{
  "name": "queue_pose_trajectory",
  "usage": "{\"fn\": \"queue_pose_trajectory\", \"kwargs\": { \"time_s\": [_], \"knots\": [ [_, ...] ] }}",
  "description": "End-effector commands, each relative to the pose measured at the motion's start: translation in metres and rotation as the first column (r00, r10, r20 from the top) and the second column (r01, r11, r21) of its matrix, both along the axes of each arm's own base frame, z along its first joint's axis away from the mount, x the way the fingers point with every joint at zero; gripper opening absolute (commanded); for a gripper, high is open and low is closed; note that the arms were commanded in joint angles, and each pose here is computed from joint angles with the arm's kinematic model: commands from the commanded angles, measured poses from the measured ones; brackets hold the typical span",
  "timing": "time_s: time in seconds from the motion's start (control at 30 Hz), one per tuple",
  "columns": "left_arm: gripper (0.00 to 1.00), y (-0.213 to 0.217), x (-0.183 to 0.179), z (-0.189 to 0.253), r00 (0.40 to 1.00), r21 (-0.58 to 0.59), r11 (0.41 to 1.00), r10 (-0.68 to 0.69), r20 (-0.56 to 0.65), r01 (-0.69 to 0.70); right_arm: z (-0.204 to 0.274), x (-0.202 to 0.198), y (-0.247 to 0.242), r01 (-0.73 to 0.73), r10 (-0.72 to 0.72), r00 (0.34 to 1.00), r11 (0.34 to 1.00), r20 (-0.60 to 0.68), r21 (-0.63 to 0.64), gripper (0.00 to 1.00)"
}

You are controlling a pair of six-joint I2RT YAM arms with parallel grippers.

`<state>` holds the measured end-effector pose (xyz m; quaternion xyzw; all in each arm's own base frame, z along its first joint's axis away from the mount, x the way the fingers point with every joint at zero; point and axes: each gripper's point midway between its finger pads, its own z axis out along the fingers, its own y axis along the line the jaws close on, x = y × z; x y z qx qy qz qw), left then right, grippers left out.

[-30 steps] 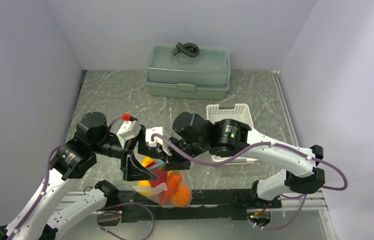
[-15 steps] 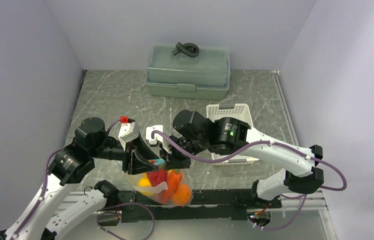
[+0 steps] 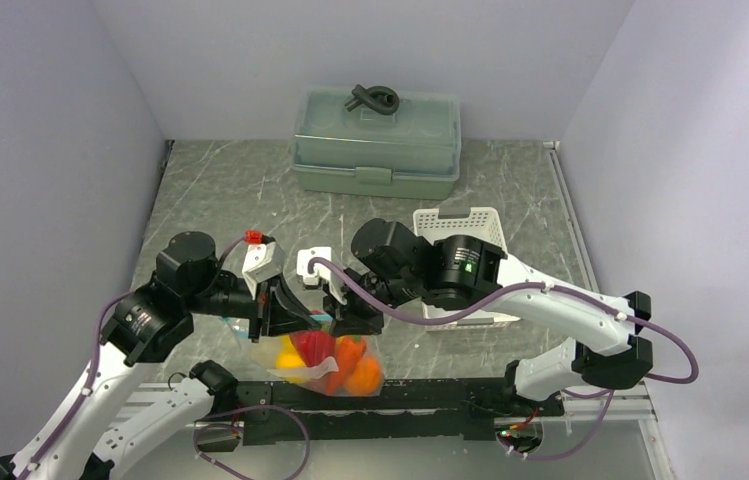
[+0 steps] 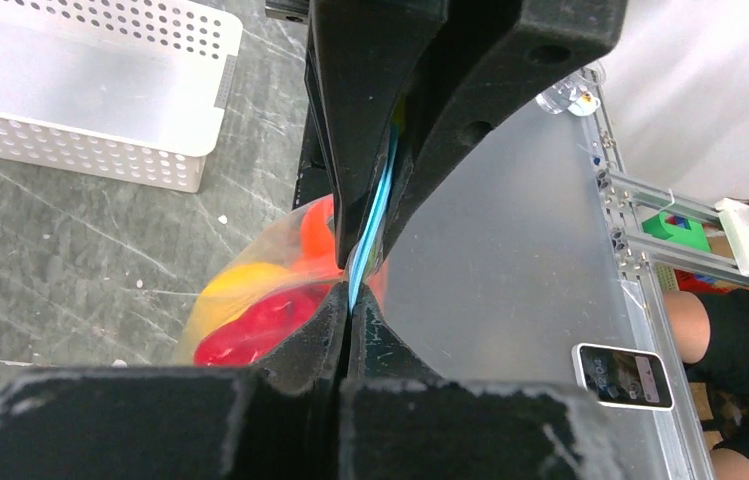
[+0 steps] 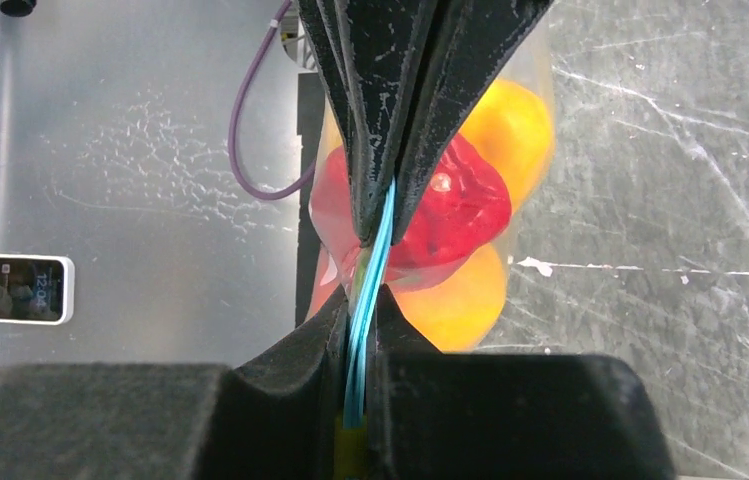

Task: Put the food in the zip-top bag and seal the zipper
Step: Zip the zipper food storage bag at the center of the board.

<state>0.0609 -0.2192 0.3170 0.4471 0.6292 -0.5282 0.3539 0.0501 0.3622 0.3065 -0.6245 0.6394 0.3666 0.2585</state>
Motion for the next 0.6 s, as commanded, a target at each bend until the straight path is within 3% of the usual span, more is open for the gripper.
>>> {"fn": "queue_pose_trajectory", "kwargs": {
  "time_s": [0.0, 0.3, 0.57],
  "knots": [
    [0.00, 0.002, 0.003, 0.004, 0.998, -0.015, 0.999, 0.031, 0.053, -0.030, 0.038, 0.001, -0.004, 0.027, -0.033, 0.999, 0.987, 0.036, 0.157, 0.10],
    [0.00, 0.003, 0.009, 0.007, 0.995, -0.041, 0.995, 0.089, 0.052, -0.087, 0.040, 0.009, -0.015, 0.102, -0.118, 0.992, 0.963, 0.050, 0.251, 0.50],
    [0.00, 0.002, 0.007, 0.012, 0.995, -0.060, 0.995, 0.082, 0.055, -0.078, 0.036, 0.018, -0.024, 0.171, -0.197, 0.979, 0.935, 0.055, 0.310, 0.59]
  ]
}}
